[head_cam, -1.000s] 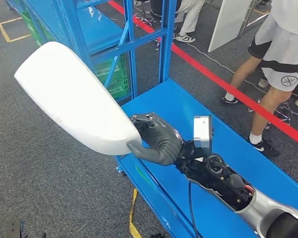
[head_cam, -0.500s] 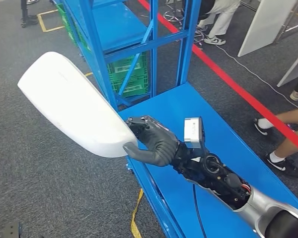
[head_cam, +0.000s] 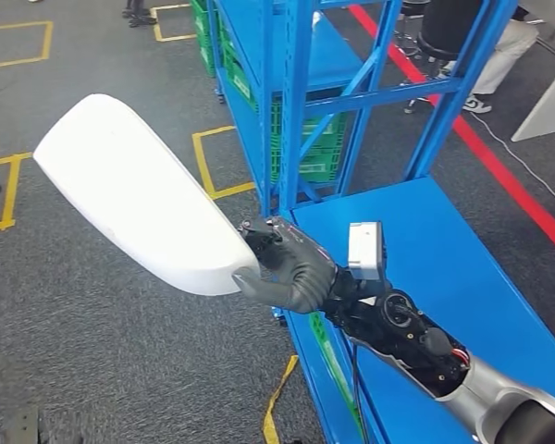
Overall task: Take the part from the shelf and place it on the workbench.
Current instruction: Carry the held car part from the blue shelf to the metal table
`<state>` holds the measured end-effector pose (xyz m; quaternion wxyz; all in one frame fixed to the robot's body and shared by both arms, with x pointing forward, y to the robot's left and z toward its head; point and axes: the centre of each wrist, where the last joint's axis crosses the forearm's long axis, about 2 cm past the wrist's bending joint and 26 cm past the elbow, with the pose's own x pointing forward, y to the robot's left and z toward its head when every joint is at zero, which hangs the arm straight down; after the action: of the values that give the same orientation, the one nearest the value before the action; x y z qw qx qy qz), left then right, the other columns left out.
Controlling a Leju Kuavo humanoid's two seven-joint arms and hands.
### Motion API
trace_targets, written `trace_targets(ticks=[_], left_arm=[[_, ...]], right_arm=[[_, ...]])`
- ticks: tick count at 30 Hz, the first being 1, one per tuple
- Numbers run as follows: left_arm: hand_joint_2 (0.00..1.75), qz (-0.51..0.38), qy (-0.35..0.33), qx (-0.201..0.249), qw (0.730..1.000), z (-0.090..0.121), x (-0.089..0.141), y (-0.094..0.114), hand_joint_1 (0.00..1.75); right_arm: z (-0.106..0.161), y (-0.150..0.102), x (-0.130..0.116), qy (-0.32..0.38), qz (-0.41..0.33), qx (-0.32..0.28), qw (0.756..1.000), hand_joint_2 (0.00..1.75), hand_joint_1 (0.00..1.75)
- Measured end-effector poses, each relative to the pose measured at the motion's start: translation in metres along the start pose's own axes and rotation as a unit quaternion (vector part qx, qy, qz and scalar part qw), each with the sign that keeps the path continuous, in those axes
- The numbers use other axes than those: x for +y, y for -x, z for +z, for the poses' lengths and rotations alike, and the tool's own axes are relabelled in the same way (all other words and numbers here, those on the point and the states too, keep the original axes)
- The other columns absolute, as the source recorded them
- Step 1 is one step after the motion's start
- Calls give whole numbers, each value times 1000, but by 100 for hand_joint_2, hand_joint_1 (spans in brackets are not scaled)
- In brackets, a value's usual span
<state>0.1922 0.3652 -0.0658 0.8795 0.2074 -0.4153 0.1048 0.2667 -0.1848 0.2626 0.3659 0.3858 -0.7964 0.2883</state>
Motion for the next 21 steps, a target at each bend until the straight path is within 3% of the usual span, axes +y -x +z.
trace_targets(ticks=[21], left_arm=[[175, 16, 26, 5, 1000, 0, 0, 0, 0]], right_arm=[[0, 2, 0, -1, 2, 6, 1000, 175, 175]])
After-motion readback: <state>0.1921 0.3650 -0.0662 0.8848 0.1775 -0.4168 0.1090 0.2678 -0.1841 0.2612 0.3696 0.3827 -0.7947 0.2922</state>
